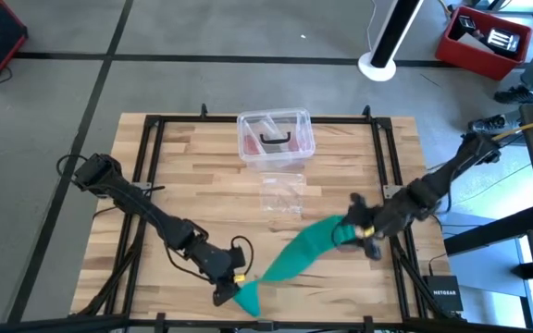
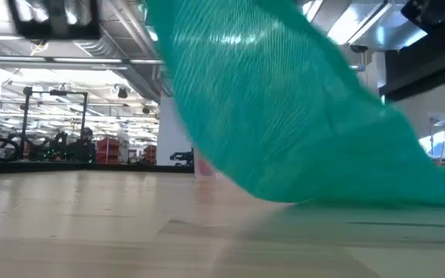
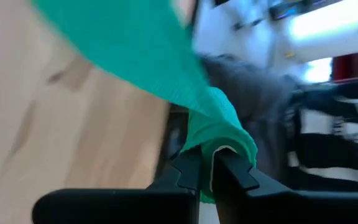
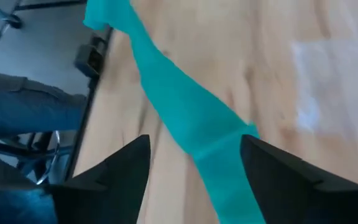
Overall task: Roll bandage
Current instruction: Roll the green bandage
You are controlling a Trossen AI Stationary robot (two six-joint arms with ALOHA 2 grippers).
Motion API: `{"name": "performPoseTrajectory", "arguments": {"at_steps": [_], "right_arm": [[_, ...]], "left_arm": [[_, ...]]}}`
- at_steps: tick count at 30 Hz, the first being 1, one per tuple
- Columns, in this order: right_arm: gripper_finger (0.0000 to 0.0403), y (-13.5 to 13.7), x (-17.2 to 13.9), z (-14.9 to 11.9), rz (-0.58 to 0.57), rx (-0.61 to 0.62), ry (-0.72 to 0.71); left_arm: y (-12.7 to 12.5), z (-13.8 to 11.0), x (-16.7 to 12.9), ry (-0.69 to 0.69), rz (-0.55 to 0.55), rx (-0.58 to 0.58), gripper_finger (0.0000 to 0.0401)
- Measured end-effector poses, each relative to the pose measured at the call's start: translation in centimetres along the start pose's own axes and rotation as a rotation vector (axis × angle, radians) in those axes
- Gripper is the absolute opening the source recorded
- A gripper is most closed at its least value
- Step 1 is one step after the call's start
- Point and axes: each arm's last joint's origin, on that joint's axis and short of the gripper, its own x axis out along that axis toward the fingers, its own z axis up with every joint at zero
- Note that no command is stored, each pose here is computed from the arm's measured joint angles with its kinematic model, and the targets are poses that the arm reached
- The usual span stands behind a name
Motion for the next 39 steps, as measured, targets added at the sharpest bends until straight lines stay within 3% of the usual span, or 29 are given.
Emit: {"name": "performPoseTrajectory", "arguments": {"at_steps": [5, 10, 16, 19, 23, 26, 30, 36, 39], "right_arm": [[0.0238, 3.2, 2.5, -0.6, 0.03, -0.125, -0.134], [0.0232, 6.3, 4.0, -1.3, 0.061, -0.167, -0.22], [0.0231, 8.6, 8.4, -2.8, -0.122, -0.279, -0.313], [0.0231, 8.6, 11.0, -3.5, -0.237, -0.283, -0.333], [0.0231, 8.6, 12.4, -3.2, -0.285, -0.25, -0.399], [0.0231, 8.9, 11.5, -2.4, -0.281, -0.277, -0.428], [0.0231, 9.5, 7.8, -0.2, -0.287, -0.291, -0.452], [0.0231, 8.8, 1.6, 2.6, -0.284, -0.228, -0.499], [0.0231, 7.7, -0.5, 3.0, -0.311, -0.194, -0.5]], "left_arm": [[-0.9, 1.5, -0.3, -0.096, -0.124, 0.064, 0.0015], [-0.1, 3.1, -0.6, -0.113, -0.133, 0.056, 0.0015], [0.9, 4.9, -1.0, -0.167, -0.109, 0.121, 0.0015], [1.0, 5.7, -1.3, -0.211, -0.131, 0.154, 0.0015], [0.4, 6.8, -1.8, -0.299, -0.214, 0.221, 0.0015], [-0.2, 8.0, -2.6, -0.388, -0.305, 0.275, 0.0015], [-0.4, 10.1, -4.1, -0.569, -0.367, 0.363, 0.0015], [0.3, 13.1, -6.5, -0.911, -0.303, 0.433, 0.0015], [0.7, 14.0, -7.3, -0.996, -0.284, 0.462, 0.0015]]}}
